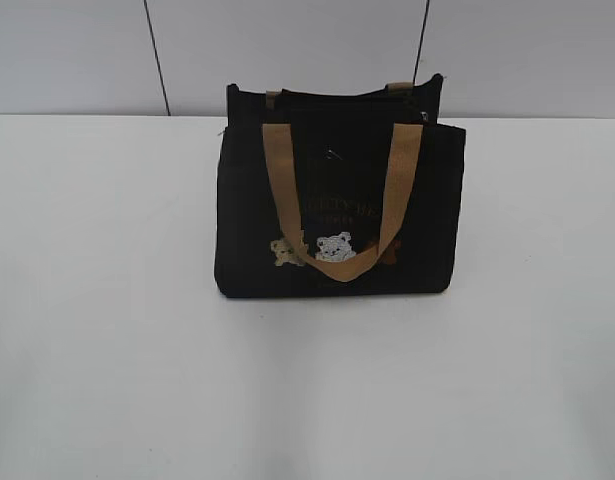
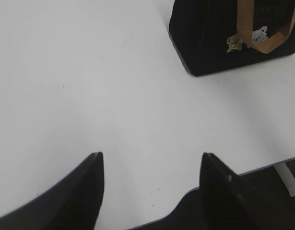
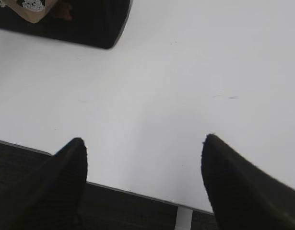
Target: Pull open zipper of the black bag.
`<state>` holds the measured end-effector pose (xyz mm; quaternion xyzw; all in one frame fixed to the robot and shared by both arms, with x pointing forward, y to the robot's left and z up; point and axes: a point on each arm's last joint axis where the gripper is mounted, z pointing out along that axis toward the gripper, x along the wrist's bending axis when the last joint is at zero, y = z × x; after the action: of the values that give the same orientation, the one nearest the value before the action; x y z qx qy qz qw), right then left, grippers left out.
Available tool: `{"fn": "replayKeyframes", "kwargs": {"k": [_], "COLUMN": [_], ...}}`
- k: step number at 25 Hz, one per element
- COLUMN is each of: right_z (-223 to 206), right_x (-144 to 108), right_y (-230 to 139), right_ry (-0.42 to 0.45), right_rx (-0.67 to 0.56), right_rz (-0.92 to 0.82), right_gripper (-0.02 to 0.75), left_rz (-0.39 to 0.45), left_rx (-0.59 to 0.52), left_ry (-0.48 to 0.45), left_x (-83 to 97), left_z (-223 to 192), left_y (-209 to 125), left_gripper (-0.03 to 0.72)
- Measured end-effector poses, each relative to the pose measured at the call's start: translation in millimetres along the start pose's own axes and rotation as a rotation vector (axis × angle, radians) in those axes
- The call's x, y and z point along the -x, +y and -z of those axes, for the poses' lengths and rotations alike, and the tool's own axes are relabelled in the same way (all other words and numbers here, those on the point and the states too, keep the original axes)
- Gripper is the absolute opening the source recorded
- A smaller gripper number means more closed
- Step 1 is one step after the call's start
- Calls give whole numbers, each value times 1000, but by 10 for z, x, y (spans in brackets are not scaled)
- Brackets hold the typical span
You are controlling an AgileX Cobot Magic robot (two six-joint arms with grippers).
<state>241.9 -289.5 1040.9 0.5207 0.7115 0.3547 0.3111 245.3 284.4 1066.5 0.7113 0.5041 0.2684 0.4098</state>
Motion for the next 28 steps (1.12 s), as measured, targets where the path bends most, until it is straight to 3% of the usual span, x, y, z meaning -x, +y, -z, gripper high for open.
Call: {"fn": "replayKeyframes", "kwargs": {"k": [5,10,16,28], "right_z": [31,65,62,62], "right_x": [-6,-15,-15,-15], "right_y": [-19,-41,-38,-38], "right_ry": [-34,-67,-91,-91], "right_rx": [26,54,53,53], "right_rz": [-17,-31,-45,-45], "right_gripper": [561,561,561,560], "left_rz": [-5,16,56,59], "left_rx": [52,129,133,133], "left_ry": [10,82,165,171], "left_x": [16,48,54,54], "left_z": [75,170,159,158], "left_y": [-43,-109,-106,-106], "left_gripper": [464,461,446,428]}}
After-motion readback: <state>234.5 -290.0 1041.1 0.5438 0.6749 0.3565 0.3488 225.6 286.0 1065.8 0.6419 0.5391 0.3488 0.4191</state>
